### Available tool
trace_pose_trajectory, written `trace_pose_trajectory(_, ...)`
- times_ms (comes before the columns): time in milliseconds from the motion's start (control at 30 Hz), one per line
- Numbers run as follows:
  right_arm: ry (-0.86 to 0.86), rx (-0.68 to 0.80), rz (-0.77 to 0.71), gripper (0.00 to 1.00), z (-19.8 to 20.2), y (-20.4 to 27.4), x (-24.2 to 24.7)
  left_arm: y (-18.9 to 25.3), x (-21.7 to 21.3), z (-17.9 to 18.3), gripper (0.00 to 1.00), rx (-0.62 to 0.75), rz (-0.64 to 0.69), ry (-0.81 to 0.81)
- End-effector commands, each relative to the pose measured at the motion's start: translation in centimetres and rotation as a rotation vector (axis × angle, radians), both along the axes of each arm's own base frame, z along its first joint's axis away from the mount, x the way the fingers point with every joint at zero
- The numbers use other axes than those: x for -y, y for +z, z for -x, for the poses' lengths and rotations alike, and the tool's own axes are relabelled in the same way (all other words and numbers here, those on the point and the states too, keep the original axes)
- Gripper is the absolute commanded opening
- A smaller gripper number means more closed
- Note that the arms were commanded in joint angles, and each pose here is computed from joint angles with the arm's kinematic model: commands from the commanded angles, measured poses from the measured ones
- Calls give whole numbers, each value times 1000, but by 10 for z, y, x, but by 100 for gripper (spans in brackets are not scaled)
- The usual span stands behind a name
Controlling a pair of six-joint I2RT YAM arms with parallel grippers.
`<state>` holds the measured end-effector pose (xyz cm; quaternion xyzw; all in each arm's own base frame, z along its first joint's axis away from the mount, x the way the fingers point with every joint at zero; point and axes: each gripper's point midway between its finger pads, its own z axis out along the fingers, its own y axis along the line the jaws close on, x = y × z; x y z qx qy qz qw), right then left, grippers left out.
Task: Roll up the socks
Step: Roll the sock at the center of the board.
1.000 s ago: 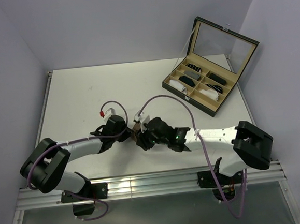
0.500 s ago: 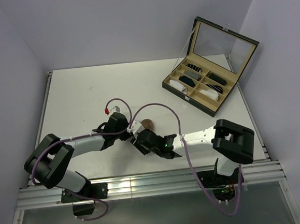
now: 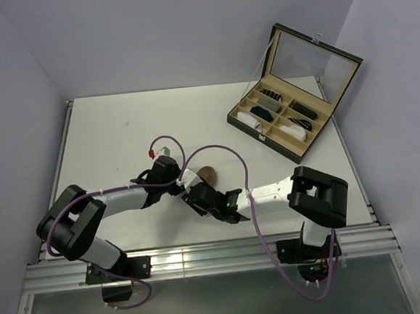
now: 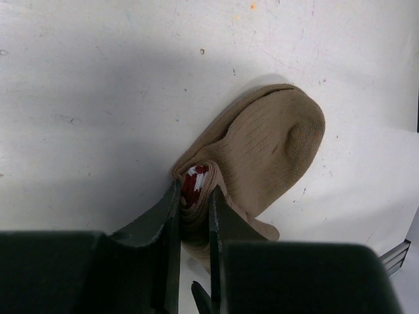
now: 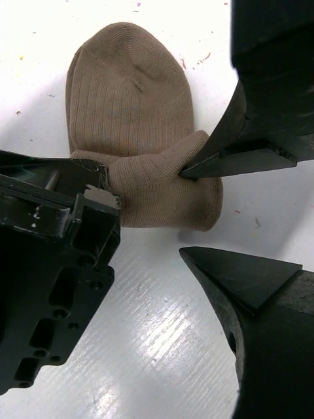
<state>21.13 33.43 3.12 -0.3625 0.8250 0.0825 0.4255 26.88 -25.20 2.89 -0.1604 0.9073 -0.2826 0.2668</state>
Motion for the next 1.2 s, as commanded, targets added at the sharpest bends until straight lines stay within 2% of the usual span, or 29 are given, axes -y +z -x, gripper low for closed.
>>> trace_pose_trajectory(0, -20, 49, -62, 54, -10, 27, -9, -35, -15, 33, 0, -135, -112, -73)
trace_pose_trajectory(400, -11, 60, -127, 54, -7, 59, -12, -31, -14, 28, 0, -127, -117, -62)
trace_pose_trajectory(900, -66, 9, 47, 56, -14, -17, -4, -33, -15, 31, 0, -139, -135, -81)
trace_pose_trajectory(1000, -79, -18, 46, 56, -15, -25, 1, -34, -13, 32, 0, -142, -128, -92)
trace_pose_trajectory(1067, -90, -39, 50, 54, -17, -30, 7, -35, -13, 33, 0, -142, -129, -99)
trace_pose_trajectory(1133, -97, -64, 60, 45, -18, -36, 12, -36, -13, 34, 0, -144, -128, -107)
trace_pose_trajectory(1167, -96, -87, 56, 36, -19, -39, 14, -36, -13, 35, 0, -145, -128, -111)
